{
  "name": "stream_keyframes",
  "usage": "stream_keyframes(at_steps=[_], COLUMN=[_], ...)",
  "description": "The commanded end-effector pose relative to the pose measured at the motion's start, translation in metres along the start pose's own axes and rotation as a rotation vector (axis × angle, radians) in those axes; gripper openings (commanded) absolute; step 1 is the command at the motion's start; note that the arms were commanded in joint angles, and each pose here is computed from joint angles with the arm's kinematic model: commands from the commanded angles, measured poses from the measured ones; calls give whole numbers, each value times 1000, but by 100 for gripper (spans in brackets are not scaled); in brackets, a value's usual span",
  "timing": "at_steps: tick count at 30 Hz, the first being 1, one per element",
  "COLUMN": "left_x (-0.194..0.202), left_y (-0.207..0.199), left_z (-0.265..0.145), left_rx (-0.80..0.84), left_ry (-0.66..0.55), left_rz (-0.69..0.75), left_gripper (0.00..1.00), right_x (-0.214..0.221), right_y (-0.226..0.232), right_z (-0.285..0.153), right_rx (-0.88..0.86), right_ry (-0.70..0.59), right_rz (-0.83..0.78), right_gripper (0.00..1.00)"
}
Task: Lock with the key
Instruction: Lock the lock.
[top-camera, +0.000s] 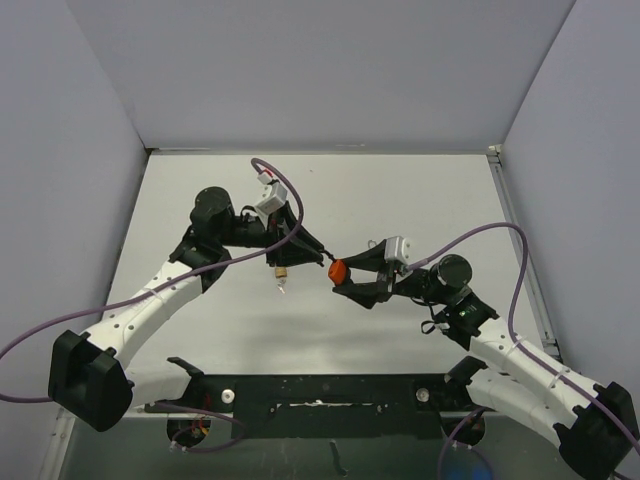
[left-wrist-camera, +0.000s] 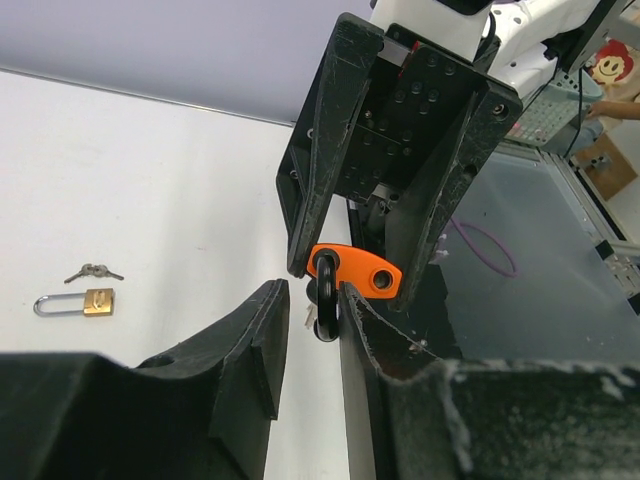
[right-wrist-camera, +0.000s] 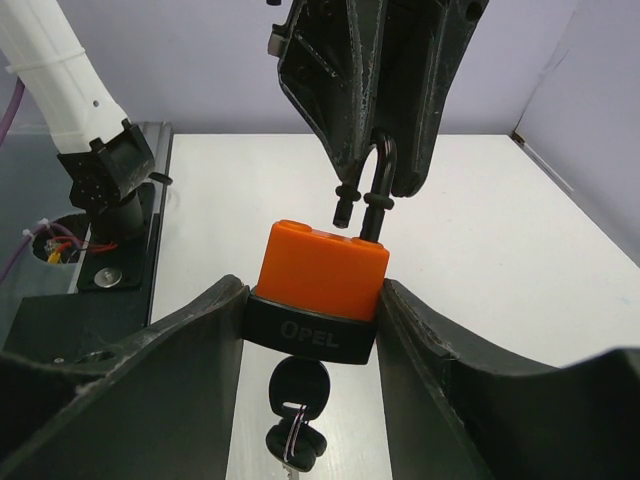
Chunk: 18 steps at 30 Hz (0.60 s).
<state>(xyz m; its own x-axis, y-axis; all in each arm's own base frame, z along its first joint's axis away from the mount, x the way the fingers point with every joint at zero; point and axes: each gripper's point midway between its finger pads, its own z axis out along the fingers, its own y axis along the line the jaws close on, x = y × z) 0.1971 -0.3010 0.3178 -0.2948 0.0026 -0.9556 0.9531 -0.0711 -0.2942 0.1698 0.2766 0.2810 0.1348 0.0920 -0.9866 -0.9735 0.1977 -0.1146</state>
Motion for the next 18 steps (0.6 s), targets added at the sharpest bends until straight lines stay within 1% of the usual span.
stream_keyframes(at_steps=[1, 6, 9, 18], left_x=[-19, -17, -16, -17], left_y=[-7, -9, -9, -8], left_z=[1, 1, 2, 4], left_rx=[4, 6, 3, -4], left_ry=[-20, -2, 10, 5], left_rz=[65, 66, 66, 69], left_gripper=[25, 23, 19, 17], right_x=[-45, -46, -46, -45], right_y=[-5, -5, -4, -3], right_z=[4, 4, 4, 5], right_rx=[13, 15, 14, 9], right_ry=[-104, -106, -106, -101], right_rz=[-104, -111, -110, -105], right_gripper=[0, 0, 0, 0])
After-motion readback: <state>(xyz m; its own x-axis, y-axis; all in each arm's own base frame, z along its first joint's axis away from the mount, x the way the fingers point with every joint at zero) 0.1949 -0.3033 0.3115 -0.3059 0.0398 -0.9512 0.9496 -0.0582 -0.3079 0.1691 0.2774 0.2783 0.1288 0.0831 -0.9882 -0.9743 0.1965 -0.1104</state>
